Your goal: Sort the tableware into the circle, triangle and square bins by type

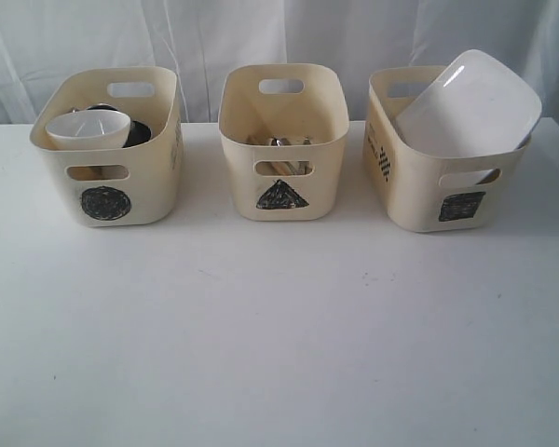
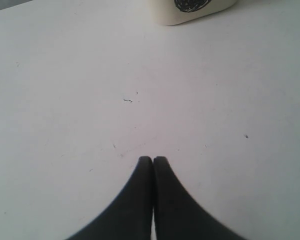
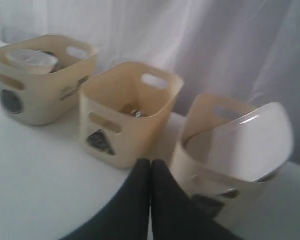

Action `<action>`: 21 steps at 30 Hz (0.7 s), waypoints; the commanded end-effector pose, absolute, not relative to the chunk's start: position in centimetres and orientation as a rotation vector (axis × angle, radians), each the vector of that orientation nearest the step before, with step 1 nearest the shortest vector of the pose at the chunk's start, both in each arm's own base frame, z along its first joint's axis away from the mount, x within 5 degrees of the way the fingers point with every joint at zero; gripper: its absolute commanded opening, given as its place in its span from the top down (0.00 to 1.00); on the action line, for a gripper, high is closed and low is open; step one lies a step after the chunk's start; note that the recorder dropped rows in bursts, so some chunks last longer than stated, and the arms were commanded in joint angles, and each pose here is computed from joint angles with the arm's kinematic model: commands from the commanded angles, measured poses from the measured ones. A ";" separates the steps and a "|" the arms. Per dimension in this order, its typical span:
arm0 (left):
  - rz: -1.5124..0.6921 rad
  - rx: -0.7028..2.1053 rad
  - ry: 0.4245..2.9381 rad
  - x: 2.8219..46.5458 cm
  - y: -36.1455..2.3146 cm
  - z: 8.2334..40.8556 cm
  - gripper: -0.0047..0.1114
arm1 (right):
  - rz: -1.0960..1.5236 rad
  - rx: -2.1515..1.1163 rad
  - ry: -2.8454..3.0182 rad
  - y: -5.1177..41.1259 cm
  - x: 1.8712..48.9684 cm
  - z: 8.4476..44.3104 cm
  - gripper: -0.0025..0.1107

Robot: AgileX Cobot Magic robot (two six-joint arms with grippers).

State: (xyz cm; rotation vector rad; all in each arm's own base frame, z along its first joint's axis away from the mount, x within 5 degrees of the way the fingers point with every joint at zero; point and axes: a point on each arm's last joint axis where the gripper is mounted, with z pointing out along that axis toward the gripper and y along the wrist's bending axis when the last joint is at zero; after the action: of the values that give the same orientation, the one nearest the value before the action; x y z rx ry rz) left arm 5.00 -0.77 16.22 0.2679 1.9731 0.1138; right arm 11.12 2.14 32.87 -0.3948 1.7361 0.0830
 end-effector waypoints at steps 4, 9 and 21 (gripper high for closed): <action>0.108 0.264 1.973 5.0 -0.8 16.2 0.96 | -0.242 -0.247 1.780 -0.4 9.6 29.6 0.98; 0.108 0.264 1.973 5.0 -0.8 16.2 0.96 | -0.134 0.029 1.738 -0.8 8.0 24.2 0.98; 0.140 0.281 1.974 5.0 -0.7 16.1 0.96 | -0.021 0.141 1.805 -0.4 5.4 18.4 0.98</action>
State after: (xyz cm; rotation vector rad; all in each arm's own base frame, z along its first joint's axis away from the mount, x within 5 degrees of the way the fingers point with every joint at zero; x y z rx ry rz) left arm 5.00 -0.69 16.21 0.2785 1.9736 0.1332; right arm 5.46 -0.41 18.69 0.1286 1.7880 -0.0333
